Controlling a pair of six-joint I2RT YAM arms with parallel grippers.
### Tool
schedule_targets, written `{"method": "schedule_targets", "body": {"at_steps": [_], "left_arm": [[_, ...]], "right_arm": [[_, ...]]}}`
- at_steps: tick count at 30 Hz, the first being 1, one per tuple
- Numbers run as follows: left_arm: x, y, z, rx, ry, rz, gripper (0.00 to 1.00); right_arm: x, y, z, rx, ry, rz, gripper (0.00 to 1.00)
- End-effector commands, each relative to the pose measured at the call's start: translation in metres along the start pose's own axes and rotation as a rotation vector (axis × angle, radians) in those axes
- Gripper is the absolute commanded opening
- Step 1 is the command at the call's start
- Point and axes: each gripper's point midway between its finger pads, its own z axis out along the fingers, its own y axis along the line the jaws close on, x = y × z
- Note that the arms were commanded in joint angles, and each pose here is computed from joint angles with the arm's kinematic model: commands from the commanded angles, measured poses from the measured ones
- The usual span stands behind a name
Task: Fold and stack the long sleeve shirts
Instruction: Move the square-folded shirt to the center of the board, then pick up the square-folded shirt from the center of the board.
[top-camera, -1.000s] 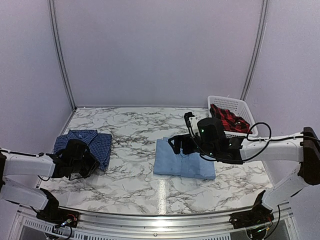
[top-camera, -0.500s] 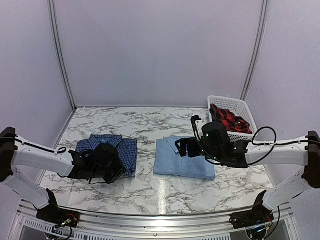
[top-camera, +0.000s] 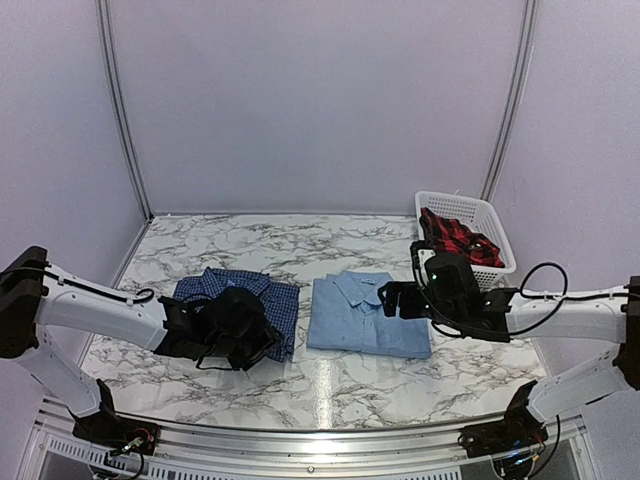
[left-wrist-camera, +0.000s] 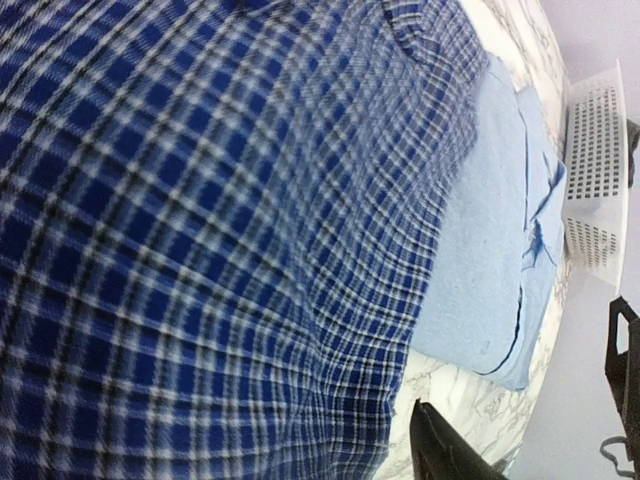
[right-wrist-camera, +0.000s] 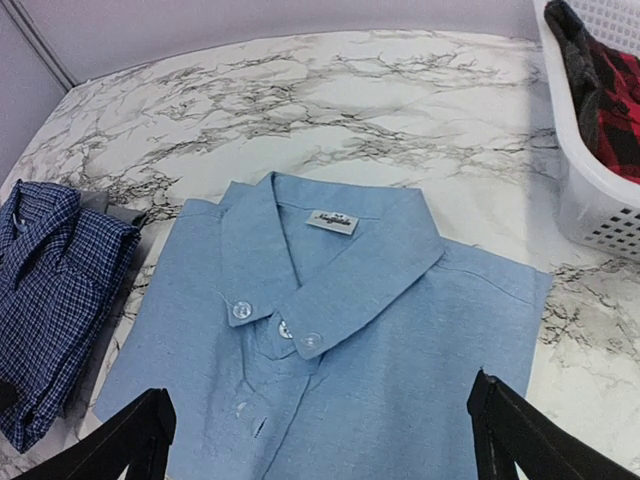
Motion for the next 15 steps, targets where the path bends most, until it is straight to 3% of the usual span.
{"method": "schedule_targets", "body": {"at_steps": [1,6,15], "left_arm": [[-0.002,-0.023,-0.029,0.004,0.003,0.163,0.6],[-0.009,-0.037,-0.062,0.026,0.004,0.319,0.64],[0.009,-0.064,-0.093,0.131,0.108,0.514,0.73]], "right_arm": [[-0.009,-0.014,-0.008,0.006,-0.023,0.064,0.98],[-0.007,-0.027,-0.012,0.019,0.009,0.072,0.98],[0.004,-0.053,-0.015,0.05,0.052,0.119,0.95]]}}
